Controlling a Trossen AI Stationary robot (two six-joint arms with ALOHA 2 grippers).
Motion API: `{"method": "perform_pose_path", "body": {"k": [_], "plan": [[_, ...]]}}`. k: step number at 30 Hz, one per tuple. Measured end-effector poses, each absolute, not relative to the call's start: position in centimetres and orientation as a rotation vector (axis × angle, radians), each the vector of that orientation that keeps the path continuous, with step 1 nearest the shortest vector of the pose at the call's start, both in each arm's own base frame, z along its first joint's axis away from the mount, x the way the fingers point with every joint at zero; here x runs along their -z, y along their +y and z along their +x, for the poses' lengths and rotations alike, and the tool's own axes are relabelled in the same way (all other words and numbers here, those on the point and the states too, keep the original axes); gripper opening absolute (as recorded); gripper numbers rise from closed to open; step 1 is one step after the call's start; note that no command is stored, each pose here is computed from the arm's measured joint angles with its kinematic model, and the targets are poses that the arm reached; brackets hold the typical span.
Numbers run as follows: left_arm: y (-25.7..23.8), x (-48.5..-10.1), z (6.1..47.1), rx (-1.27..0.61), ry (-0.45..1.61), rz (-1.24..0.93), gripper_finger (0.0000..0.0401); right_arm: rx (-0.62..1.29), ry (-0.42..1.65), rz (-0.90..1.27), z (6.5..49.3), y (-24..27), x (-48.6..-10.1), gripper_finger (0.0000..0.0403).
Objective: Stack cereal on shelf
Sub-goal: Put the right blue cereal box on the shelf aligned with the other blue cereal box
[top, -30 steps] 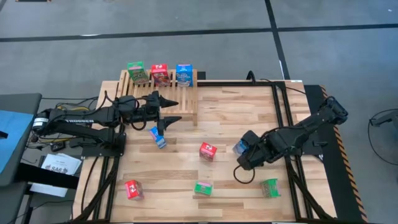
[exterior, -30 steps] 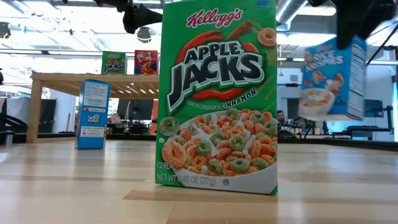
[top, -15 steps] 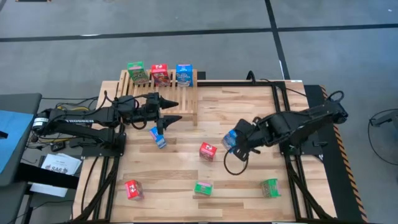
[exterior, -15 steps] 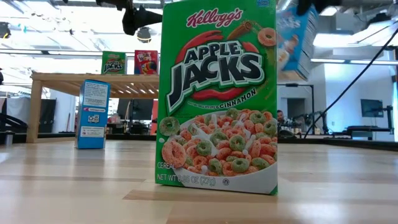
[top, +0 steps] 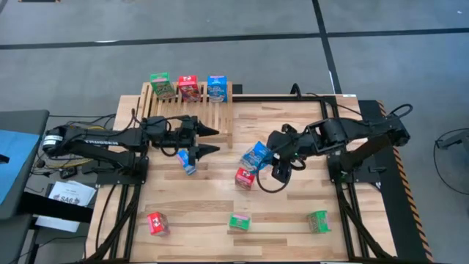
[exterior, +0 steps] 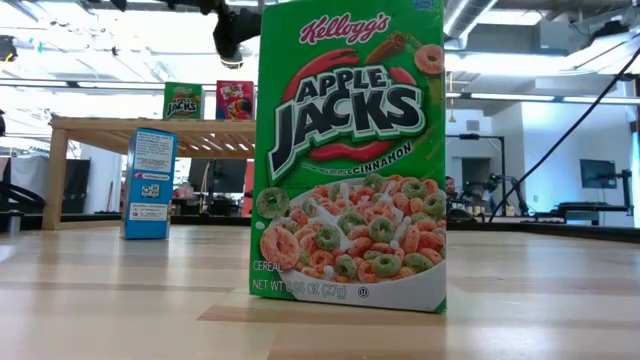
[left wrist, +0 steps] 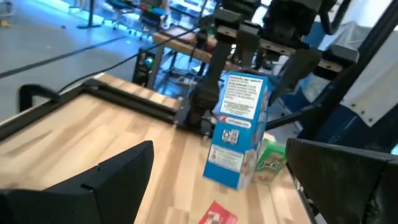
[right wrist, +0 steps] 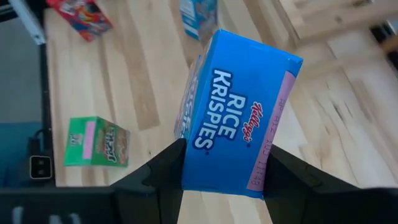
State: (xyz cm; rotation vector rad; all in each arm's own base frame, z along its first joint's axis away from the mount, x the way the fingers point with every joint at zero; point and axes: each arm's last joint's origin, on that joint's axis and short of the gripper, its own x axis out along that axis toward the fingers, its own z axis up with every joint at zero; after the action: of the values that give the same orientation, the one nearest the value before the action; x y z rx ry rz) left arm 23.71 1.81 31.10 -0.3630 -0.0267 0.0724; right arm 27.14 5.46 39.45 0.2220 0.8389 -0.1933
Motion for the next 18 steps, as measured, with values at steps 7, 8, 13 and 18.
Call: {"method": "perform_pose_path", "body": {"k": [7,8,13,18], "plan": [[1.6,-29.7,26.0,-0.001,-0.025,-0.403,0.0355,0.116,0.831,0.160,27.4,5.3,-39.6,0.0202],[1.6,-29.5,26.2,0.009,-0.019,-0.405,0.0355,0.110,0.831,0.147,27.4,5.3,-39.6,0.0202],[1.4,-28.5,27.4,0.037,-0.009,-0.407,0.0355,0.087,0.832,0.097,27.4,5.3,-39.6,0.0202],[0.8,-28.2,28.9,0.067,0.012,-0.390,0.0355,0.084,0.832,0.082,27.4,5.2,-39.6,0.0202]]}}
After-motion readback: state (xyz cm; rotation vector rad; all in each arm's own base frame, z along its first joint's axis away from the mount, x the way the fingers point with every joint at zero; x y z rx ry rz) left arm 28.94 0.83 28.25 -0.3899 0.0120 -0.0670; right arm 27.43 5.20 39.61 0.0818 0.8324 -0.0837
